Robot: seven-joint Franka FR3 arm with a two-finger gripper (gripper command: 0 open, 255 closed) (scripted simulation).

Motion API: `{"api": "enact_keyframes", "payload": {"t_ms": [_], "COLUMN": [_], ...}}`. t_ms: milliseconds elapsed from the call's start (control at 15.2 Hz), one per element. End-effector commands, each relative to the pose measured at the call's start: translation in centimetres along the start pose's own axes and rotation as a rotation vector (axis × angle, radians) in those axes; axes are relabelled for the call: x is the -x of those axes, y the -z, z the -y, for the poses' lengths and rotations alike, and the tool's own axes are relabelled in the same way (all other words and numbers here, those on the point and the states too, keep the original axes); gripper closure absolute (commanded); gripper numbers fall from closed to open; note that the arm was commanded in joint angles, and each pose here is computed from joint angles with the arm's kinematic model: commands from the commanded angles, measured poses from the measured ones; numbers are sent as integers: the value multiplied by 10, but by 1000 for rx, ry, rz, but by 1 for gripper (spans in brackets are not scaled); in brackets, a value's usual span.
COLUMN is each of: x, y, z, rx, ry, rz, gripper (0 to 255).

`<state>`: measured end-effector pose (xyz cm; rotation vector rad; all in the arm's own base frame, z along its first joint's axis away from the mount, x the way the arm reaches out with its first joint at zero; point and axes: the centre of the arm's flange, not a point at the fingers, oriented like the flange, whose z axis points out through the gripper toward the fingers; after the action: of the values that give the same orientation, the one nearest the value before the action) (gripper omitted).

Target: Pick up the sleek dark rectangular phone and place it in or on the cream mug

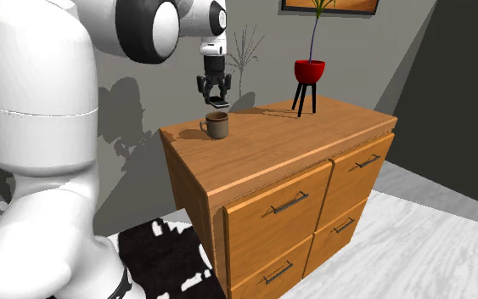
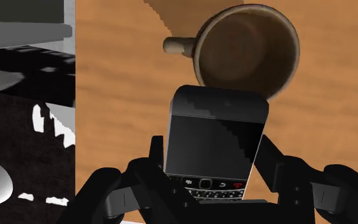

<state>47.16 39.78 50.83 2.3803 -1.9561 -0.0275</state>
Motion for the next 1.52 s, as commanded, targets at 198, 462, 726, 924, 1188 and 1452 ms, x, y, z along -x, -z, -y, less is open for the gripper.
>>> {"api": "enact_keyframes", "payload": {"t_ms": [198, 462, 726, 924, 1188, 1452], "x": [60, 63, 63, 64, 64, 64], "y": [4, -11, -32, -48, -71, -71], "z": [24, 26, 27, 28, 29, 29], "rx": [0, 0, 0, 0, 0, 0], "ry": [-3, -3, -3, -3, -3, -3], "rz": [-2, -2, -2, -2, -2, -2], "gripper": [255, 255, 255, 255, 255, 255]}}
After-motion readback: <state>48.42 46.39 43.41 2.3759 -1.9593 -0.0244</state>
